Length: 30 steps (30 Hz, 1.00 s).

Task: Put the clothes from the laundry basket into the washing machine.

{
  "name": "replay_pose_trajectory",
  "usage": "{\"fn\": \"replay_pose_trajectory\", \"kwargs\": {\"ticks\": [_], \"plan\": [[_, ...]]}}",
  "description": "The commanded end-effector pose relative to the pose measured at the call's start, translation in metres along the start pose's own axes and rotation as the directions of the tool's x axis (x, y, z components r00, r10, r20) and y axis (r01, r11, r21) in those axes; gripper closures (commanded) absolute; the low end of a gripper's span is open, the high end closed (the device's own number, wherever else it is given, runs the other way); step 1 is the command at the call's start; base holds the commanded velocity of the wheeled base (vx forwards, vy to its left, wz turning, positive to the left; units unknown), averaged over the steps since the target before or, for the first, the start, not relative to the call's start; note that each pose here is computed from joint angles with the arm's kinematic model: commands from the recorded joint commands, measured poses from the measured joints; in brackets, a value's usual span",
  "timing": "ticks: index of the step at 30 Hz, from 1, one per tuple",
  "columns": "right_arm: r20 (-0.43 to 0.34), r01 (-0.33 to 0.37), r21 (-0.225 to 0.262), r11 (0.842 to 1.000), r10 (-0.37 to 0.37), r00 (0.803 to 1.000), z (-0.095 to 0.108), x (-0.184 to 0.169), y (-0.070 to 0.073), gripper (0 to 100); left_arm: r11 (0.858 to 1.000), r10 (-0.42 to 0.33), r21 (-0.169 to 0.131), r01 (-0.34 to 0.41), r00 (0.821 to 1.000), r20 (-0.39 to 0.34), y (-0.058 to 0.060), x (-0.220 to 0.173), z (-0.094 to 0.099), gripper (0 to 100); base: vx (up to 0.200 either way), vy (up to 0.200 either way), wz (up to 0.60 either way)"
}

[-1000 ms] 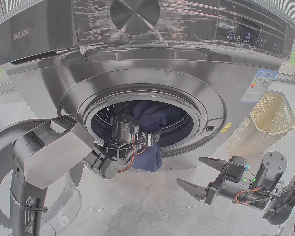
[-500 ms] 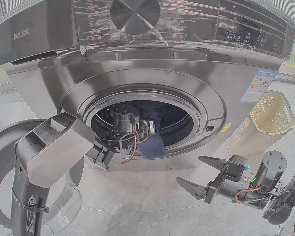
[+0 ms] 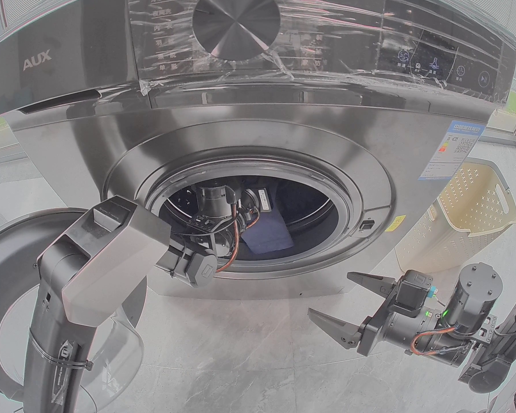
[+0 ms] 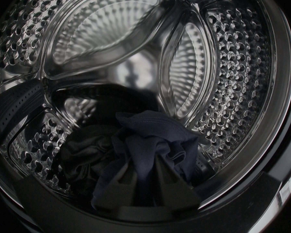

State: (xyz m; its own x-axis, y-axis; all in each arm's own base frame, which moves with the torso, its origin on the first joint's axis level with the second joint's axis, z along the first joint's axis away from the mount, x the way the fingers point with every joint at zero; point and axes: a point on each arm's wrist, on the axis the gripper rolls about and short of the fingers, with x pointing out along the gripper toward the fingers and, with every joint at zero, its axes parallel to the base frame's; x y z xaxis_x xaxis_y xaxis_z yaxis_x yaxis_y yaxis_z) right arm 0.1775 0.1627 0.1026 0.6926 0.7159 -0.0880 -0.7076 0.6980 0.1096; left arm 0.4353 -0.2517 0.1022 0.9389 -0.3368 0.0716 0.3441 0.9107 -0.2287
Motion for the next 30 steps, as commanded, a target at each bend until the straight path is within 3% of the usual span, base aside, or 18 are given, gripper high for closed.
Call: {"fn": "replay_pose_trajectory", "kwargs": {"ticks": [1, 5, 11, 17, 18, 25, 28, 30], "plan": [[-0.001, 0.0, 0.0, 1.0, 0.0, 1.0, 0.0, 0.0, 0.0, 0, 1.0, 0.002, 0.006, -0.002, 1.0, -0.024, -0.001, -0.005, -0.002, 0, 0.0, 0.0, 0.0], [-0.002, 0.0, 0.0, 1.0, 0.0, 1.0, -0.001, 0.0, 0.0, 0, 1.0, 0.001, 0.004, -0.001, 0.999, -0.035, -0.001, -0.007, -0.005, 0, 0.0, 0.0, 0.0], [-0.002, 0.0, 0.0, 1.0, 0.0, 1.0, -0.001, 0.0, 0.0, 0, 0.999, -0.006, 0.032, 0.012, 0.986, -0.168, 0.001, -0.022, -0.034, 0, 0.0, 0.0, 0.0], [-0.001, 0.0, 0.0, 1.0, 0.0, 1.0, 0.0, 0.0, 0.0, 0, 0.998, 0.01, 0.057, 0.002, 0.979, -0.204, 0.008, -0.024, -0.049, 0, 0.0, 0.0, 0.0], [-0.001, 0.0, 0.0, 1.0, 0.0, 1.0, 0.0, 0.0, 0.0, 0, 0.998, 0.011, 0.062, 0.002, 0.979, -0.203, 0.009, -0.024, -0.049, 100, 0.0, 0.0, 0.0], [0.002, -0.002, 0.001, 1.0, 0.002, 1.0, 0.0, 0.001, 0.0, 0, 0.997, 0.017, 0.076, 0.0, 0.976, -0.219, 0.01, -0.022, -0.055, 100, 0.0, 0.0, 0.0], [0.002, -0.001, 0.0, 1.0, 0.001, 1.0, 0.0, 0.001, 0.0, 0, 0.997, 0.02, 0.071, -0.007, 0.982, -0.19, 0.01, -0.017, -0.051, 100, 0.0, 0.0, 0.0], [0.004, -0.002, 0.001, 1.0, 0.002, 1.0, 0.001, 0.002, 0.0, 0, 0.998, 0.016, 0.056, -0.008, 0.991, -0.135, 0.008, -0.007, -0.043, 100, 0.0, 0.0, 0.0]]}}
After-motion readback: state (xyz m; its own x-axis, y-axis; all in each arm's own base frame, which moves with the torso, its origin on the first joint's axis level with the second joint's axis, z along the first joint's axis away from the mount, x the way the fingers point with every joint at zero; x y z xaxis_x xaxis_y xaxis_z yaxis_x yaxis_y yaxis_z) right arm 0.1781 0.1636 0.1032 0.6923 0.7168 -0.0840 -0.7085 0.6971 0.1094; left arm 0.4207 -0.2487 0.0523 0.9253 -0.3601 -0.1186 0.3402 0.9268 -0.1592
